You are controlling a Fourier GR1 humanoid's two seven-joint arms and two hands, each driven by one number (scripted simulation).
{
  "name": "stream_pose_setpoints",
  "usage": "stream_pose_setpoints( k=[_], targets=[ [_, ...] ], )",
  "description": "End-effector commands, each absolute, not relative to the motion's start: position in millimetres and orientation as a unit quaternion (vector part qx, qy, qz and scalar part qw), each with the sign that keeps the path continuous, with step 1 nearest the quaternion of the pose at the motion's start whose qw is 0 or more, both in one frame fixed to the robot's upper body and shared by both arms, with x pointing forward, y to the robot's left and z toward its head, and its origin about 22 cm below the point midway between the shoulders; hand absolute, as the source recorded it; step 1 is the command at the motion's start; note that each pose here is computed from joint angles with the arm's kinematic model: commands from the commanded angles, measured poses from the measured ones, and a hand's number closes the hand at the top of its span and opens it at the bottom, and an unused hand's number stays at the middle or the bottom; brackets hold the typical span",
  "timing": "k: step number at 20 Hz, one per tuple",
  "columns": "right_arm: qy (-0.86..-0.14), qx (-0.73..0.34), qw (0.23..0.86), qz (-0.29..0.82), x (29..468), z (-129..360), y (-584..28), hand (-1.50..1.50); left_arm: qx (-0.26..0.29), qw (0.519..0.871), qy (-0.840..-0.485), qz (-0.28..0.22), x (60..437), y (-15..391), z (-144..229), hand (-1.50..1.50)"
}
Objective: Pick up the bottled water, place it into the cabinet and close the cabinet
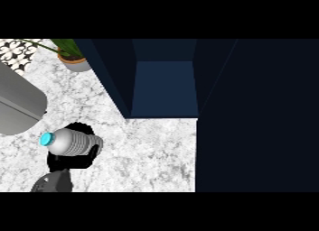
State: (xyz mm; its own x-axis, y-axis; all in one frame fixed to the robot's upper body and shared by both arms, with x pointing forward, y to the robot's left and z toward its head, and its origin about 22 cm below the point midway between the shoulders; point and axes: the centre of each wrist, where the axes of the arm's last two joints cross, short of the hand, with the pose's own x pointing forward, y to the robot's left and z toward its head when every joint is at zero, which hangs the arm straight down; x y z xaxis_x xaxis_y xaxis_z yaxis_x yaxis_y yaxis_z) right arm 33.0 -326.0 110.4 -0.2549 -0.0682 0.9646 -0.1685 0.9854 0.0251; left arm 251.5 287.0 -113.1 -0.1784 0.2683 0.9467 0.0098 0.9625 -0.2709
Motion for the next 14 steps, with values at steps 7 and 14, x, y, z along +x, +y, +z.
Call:
stream_pose_setpoints(
  k=[7,14],
  targets=[
    [-0.815,0.089,0.570,0.048,31,148,-309,-1.50,-0.121,0.627,-0.766,0.075,275,196,-53,1.50],
    [-0.810,0.106,0.575,0.054,21,154,-306,-1.50,-0.104,0.625,-0.772,0.062,281,168,-24,1.50]
  ],
)
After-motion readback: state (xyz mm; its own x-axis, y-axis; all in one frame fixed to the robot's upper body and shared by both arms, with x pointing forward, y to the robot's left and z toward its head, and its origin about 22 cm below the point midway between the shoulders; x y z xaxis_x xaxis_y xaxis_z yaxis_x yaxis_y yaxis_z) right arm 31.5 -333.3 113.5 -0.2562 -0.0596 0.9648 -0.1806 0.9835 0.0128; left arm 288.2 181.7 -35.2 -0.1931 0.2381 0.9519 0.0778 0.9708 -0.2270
